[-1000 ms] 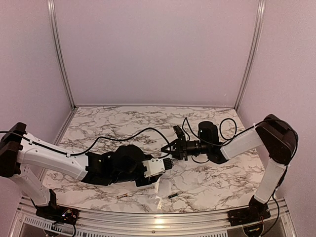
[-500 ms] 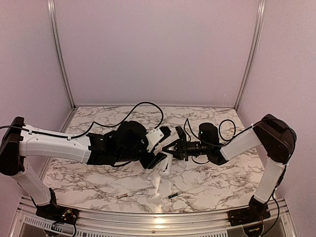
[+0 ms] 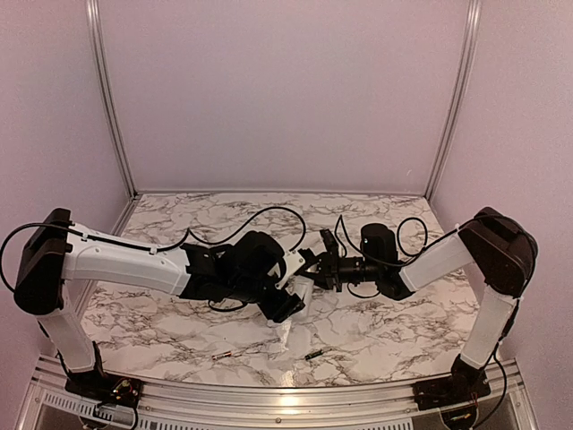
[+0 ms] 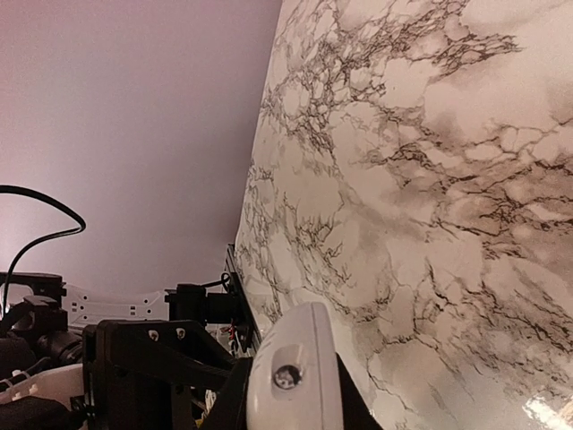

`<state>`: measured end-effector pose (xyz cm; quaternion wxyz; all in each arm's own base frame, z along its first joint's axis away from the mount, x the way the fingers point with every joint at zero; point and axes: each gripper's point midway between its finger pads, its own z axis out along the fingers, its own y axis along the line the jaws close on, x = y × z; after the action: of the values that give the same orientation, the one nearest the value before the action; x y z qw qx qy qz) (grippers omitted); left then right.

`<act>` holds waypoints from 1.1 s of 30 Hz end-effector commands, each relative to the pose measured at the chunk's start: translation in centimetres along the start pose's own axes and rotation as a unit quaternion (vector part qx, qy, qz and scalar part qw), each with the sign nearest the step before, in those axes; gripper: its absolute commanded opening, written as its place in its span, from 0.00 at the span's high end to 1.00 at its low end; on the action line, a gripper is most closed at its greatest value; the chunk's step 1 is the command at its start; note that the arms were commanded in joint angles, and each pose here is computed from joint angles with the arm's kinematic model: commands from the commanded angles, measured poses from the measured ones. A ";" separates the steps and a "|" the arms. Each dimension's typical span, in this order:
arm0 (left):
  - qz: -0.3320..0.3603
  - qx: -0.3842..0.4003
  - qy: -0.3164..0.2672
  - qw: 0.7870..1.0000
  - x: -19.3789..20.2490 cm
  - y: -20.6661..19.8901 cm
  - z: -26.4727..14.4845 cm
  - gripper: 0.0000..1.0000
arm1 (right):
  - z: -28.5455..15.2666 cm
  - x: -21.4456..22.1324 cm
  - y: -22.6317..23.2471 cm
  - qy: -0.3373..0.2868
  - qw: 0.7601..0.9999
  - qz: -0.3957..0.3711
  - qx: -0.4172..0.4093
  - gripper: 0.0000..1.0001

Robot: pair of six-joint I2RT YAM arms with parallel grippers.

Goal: Load the batteries into the remote control
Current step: Remove the battery cover from the remote control.

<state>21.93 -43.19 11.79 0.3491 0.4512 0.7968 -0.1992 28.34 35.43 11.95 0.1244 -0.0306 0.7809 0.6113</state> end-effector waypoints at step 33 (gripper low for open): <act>-0.050 0.001 0.019 0.999 1.7 3.4 -0.6 0.56 | -3.0 -2.2 -0.6 -0.041 0.998 -0.046 0.028 1.00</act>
<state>23.84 -42.72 10.45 0.3168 0.4178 0.8196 -0.2309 29.64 33.75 11.72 0.1572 -0.0247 0.7871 0.5959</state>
